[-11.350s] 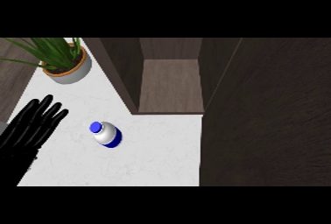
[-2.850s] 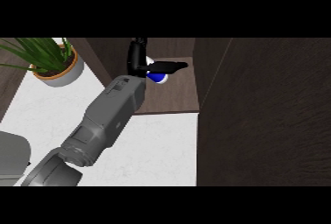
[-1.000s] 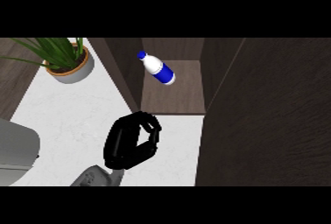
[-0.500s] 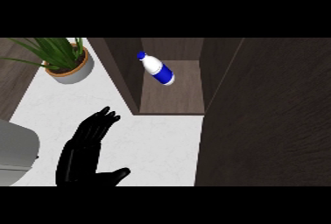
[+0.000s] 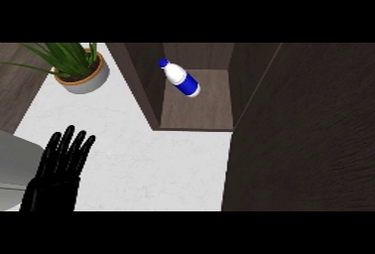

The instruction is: Pick up the bottled water, place it into the cabinet and close the cabinet

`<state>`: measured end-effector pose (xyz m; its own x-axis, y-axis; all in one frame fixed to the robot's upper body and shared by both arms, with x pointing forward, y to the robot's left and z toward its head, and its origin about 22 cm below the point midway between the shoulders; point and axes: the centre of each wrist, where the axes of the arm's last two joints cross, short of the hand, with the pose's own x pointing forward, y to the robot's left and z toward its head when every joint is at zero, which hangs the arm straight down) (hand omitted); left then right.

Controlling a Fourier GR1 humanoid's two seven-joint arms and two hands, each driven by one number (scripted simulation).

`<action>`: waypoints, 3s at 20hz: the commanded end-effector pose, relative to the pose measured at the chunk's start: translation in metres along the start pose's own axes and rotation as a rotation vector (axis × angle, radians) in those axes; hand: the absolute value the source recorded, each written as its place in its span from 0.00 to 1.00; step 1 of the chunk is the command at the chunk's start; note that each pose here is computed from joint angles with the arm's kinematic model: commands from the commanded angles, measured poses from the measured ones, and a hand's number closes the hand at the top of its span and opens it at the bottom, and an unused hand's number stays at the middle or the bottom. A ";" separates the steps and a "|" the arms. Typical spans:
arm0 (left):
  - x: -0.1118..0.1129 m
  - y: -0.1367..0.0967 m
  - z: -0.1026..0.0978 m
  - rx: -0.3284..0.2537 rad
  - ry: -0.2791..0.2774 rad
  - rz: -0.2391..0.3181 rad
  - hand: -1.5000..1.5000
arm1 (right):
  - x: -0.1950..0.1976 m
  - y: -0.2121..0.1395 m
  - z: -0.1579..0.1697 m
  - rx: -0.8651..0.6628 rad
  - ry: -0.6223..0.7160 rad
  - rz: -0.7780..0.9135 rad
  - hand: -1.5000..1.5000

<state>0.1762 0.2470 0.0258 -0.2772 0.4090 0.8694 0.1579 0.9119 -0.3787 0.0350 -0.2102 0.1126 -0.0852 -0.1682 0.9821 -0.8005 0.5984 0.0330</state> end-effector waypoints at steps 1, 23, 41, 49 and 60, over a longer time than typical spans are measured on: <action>0.015 0.012 0.012 -0.006 0.010 -0.001 0.00 | 0.049 0.008 -0.015 0.177 -0.004 0.214 1.00; 0.064 0.050 0.011 -0.131 0.014 -0.001 0.00 | 0.011 0.016 -0.042 0.147 -0.077 -0.007 1.00; 0.075 0.063 0.005 -0.187 0.042 -0.014 0.00 | 0.020 -0.018 -0.057 0.300 0.015 0.291 1.00; 0.075 0.067 0.004 -0.188 0.045 -0.001 0.00 | 0.022 -0.024 -0.071 0.312 0.008 0.331 1.00; 0.079 0.070 -0.003 -0.213 0.021 0.002 0.00 | 0.004 -0.022 -0.082 0.366 -0.002 0.140 1.00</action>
<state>0.1667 0.3423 0.0694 -0.2552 0.4030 0.8789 0.3457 0.8869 -0.3062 0.1056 -0.1837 0.1394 -0.3274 -0.0151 0.9448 -0.8752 0.3818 -0.2972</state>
